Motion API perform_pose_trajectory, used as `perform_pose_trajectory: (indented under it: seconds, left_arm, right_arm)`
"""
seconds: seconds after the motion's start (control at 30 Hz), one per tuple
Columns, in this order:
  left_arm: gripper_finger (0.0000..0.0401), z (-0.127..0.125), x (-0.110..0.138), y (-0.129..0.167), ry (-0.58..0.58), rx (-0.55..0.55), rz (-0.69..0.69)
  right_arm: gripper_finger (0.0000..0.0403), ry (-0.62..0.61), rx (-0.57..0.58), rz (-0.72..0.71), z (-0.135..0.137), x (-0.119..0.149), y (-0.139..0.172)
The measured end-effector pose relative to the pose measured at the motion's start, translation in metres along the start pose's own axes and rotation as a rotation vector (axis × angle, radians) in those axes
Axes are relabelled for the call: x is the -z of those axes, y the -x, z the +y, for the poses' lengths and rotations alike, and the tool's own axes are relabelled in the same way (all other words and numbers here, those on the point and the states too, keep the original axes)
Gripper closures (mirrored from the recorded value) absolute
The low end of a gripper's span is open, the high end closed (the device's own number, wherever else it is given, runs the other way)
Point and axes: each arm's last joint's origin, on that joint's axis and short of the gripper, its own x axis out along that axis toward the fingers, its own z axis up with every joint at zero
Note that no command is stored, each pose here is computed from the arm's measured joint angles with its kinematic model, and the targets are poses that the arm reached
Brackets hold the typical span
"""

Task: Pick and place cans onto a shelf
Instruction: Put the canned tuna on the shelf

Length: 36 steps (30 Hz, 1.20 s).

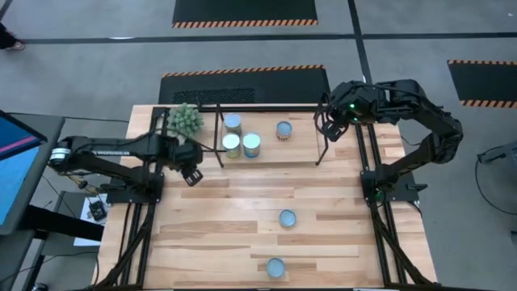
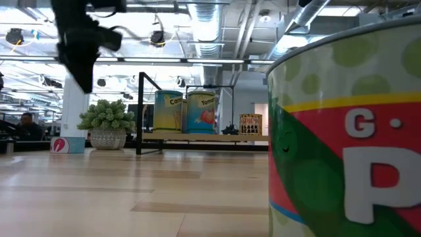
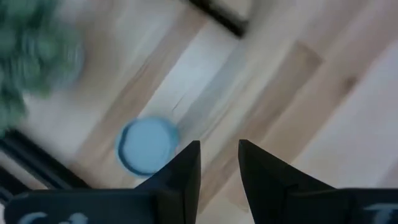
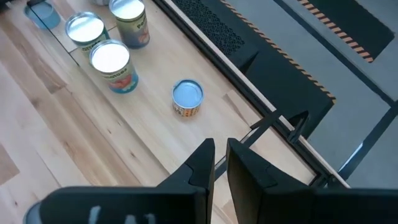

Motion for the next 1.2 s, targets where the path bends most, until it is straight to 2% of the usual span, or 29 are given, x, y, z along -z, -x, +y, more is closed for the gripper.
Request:
perform_pose_trajectory:
  seconds: [0.13, 0.2, 0.27, 0.5, 0.6, 0.83, 1.0, 1.2]
  left_arm:
    - [0.0305, 0.004, 0.018, -0.015, 0.123, -0.047, 0.013]
    - [0.0305, 0.006, 0.022, -0.022, 0.146, -0.085, 0.027]
    - [0.0305, 0.006, 0.024, -0.027, 0.129, -0.101, 0.034]
    - [0.0305, 0.009, 0.032, -0.048, -0.047, -0.159, 0.072]
    - [0.0305, 0.012, 0.034, -0.055, -0.077, -0.176, 0.076]
    - [0.0299, 0.015, 0.032, -0.057, -0.044, -0.135, 0.092]
    - [0.0275, 0.019, 0.029, -0.061, 0.007, -0.145, 0.071]
    - [0.0247, 0.026, 0.038, -0.074, 0.088, -0.173, 0.112]
  right_arm:
    - [0.0338, 0.001, 0.002, 0.017, 0.004, -0.003, -0.006]
    - [0.0338, 0.006, -0.001, 0.027, 0.006, -0.004, -0.009]
    - [0.0338, 0.01, -0.005, 0.038, 0.008, -0.005, -0.012]
    - [0.0338, 0.009, -0.007, 0.038, 0.008, -0.005, -0.011]
    - [0.0338, 0.007, -0.009, 0.035, 0.007, -0.004, -0.01]
    - [0.0338, 0.005, -0.01, 0.036, 0.007, -0.004, -0.01]
    - [0.0338, -0.004, -0.01, 0.036, 0.007, -0.004, -0.01]
    - [0.0338, -0.011, -0.01, 0.036, 0.007, -0.004, -0.01]
